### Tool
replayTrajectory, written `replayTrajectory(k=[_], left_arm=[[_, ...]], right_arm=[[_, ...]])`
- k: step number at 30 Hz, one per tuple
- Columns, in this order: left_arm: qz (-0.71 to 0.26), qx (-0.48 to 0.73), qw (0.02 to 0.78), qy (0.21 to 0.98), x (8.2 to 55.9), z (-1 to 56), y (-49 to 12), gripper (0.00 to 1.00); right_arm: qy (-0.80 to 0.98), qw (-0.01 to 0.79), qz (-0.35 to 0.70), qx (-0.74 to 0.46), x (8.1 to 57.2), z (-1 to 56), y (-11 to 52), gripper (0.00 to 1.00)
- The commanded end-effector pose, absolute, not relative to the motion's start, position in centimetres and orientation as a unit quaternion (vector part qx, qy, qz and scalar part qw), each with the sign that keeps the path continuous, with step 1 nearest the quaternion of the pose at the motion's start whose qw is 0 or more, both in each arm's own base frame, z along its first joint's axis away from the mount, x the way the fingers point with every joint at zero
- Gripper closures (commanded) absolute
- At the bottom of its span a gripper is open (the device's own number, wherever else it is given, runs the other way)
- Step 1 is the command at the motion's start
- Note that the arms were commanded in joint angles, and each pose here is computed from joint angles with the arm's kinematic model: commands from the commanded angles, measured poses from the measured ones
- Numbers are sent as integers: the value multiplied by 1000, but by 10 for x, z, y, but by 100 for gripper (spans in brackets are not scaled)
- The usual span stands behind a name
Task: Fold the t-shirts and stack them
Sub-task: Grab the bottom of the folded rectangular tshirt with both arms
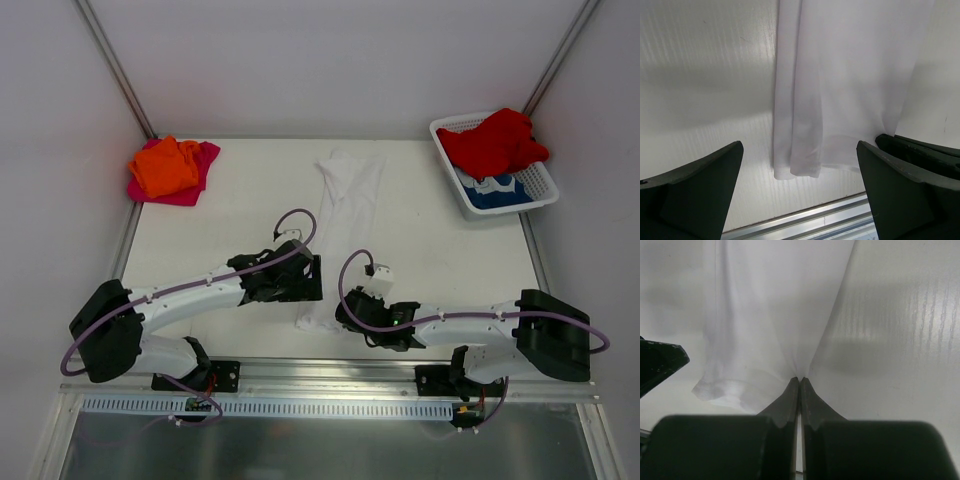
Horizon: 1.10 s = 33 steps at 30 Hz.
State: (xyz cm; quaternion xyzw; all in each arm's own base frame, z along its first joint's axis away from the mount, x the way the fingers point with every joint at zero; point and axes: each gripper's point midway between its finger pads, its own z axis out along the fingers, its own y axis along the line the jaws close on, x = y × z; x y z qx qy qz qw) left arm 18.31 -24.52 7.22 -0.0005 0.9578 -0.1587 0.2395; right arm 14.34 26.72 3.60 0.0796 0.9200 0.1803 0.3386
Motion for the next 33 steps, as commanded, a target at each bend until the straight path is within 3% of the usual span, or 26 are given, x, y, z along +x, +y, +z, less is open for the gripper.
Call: replayTrajectory(k=[1,14,18,22,23,24,33], left_arm=[[-151,-11,229,962,180,66,-241,2],[-126,-11,190,974,156,35,-235,11],[-125,-11,182,975,148,30,-235,19],[-124,-12,176,977,144,27,-236,35],[-123,-12,175,977,143,26,-236,48],[-123,-12,174,977,143,26,-236,52],[-128,-2,170,977,143,26,-250,56]], right_arm=[[919,343,178,77,145,40,269,100],[915,349,182,82,148,44,267,100],[915,350,182,83,148,45,266,100],[914,351,185,83,148,47,266,100],[915,352,182,81,148,47,265,100],[914,353,184,83,148,49,265,100],[912,358,183,86,149,53,260,100]])
